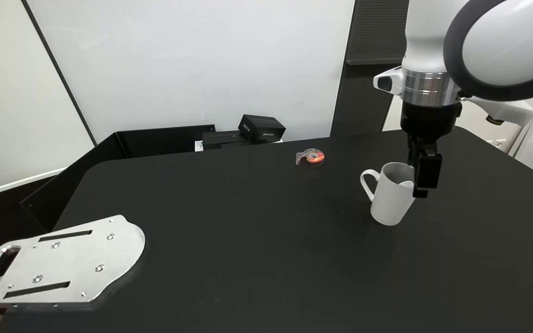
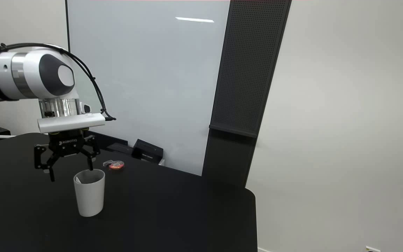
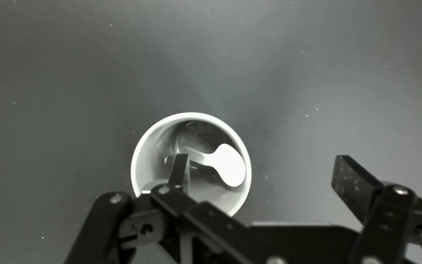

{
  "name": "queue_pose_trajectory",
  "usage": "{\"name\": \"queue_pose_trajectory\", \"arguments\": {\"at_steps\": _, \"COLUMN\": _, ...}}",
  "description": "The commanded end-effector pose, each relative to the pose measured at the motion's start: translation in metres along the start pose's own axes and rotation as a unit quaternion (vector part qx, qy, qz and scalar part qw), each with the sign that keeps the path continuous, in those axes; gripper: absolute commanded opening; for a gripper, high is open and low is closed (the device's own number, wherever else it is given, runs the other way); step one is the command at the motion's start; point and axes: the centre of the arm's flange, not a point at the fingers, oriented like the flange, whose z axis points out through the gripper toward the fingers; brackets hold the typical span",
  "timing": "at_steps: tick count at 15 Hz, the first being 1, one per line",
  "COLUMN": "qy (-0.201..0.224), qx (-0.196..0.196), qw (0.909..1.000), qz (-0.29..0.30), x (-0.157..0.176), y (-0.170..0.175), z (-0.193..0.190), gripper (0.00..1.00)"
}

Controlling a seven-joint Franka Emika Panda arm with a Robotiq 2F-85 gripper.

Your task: Remove the white spoon from the grey mug

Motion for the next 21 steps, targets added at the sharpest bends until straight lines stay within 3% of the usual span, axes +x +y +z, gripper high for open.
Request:
{"name": "queue_pose_trajectory", "arguments": {"at_steps": 1, "qy": 0.003, "qx": -0.001, "qw": 0.9999, "qz": 0.015, "x": -0.0021, "y": 0.0014, "z": 0.0031, "gripper": 1.0}}
{"name": "queue_pose_trajectory", "arguments": {"at_steps": 13, "qy": 0.001, "qx": 0.001, "qw": 0.9999, "qz": 0.013, "x": 0.0001, "y": 0.0016, "z": 0.0096, "gripper": 1.0}}
{"name": "queue_pose_trajectory", "arguments": {"at_steps": 14, "qy": 0.0, "qx": -0.002, "qw": 0.9999, "qz": 0.015, "x": 0.0006, "y": 0.0013, "z": 0.01, "gripper": 0.75}}
{"name": "queue_pose_trajectory", "arguments": {"at_steps": 15, "qy": -0.002, "qx": -0.004, "qw": 0.9999, "qz": 0.015, "x": 0.001, "y": 0.0009, "z": 0.0101, "gripper": 0.75}}
{"name": "queue_pose_trajectory", "arguments": {"at_steps": 21, "qy": -0.004, "qx": 0.001, "qw": 0.9999, "qz": 0.017, "x": 0.0027, "y": 0.0015, "z": 0.0119, "gripper": 0.31}}
